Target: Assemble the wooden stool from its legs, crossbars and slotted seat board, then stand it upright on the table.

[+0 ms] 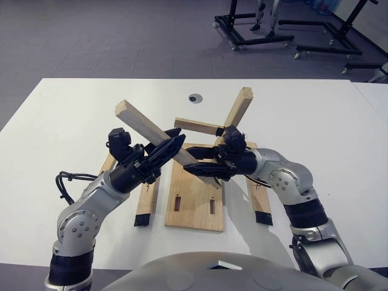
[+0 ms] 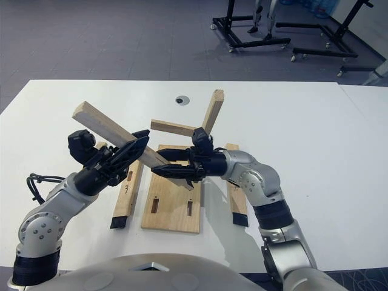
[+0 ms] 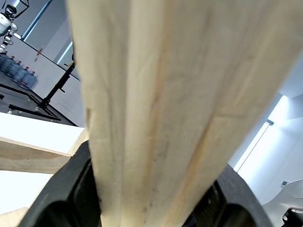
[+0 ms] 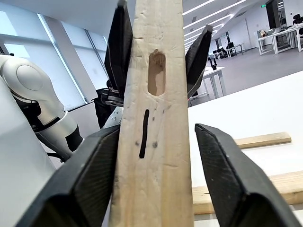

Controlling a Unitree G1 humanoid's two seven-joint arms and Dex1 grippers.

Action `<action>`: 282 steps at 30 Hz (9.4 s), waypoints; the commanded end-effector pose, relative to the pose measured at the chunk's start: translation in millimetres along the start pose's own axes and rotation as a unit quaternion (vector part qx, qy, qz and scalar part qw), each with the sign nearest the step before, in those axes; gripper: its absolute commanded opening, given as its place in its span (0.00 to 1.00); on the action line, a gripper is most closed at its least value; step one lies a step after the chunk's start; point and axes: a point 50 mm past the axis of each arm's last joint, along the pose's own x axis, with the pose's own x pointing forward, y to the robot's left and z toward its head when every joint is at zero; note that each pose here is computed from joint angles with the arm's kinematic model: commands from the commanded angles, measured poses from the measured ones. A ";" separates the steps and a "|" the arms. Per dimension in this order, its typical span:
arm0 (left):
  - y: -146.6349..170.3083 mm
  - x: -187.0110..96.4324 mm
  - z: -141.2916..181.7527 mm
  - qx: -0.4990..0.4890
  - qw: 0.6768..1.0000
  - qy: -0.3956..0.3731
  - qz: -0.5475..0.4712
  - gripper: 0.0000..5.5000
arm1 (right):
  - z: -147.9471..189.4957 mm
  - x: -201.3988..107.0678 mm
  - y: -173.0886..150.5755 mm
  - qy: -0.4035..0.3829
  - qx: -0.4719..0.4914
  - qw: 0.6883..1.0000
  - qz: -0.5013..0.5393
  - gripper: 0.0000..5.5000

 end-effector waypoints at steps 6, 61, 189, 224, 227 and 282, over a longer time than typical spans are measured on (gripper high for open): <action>2.2 -17.0 38.5 0.057 0.997 -0.050 0.000 0.37 | -6.1 -38.0 12.9 0.085 -0.009 0.993 -0.083 0.73; 91.7 1.8 45.4 0.485 0.867 0.087 -0.070 0.37 | 8.1 -50.6 -5.0 0.252 -0.178 0.943 -0.128 0.73; 106.9 -4.8 11.4 0.174 0.927 0.312 -0.116 0.37 | 95.9 -65.0 -6.2 0.130 -0.225 0.951 -0.165 0.73; 123.6 4.5 -11.2 0.136 0.899 0.407 -0.089 0.37 | 92.8 -58.2 -4.1 0.130 -0.229 0.952 -0.157 0.73; 123.1 6.0 -13.8 0.133 0.897 0.411 -0.093 0.37 | 92.4 -58.4 -3.9 0.131 -0.229 0.951 -0.158 0.73; 130.7 4.0 -17.5 0.120 0.862 0.482 -0.100 0.37 | 98.2 14.7 9.4 0.135 -0.601 0.709 -0.344 0.73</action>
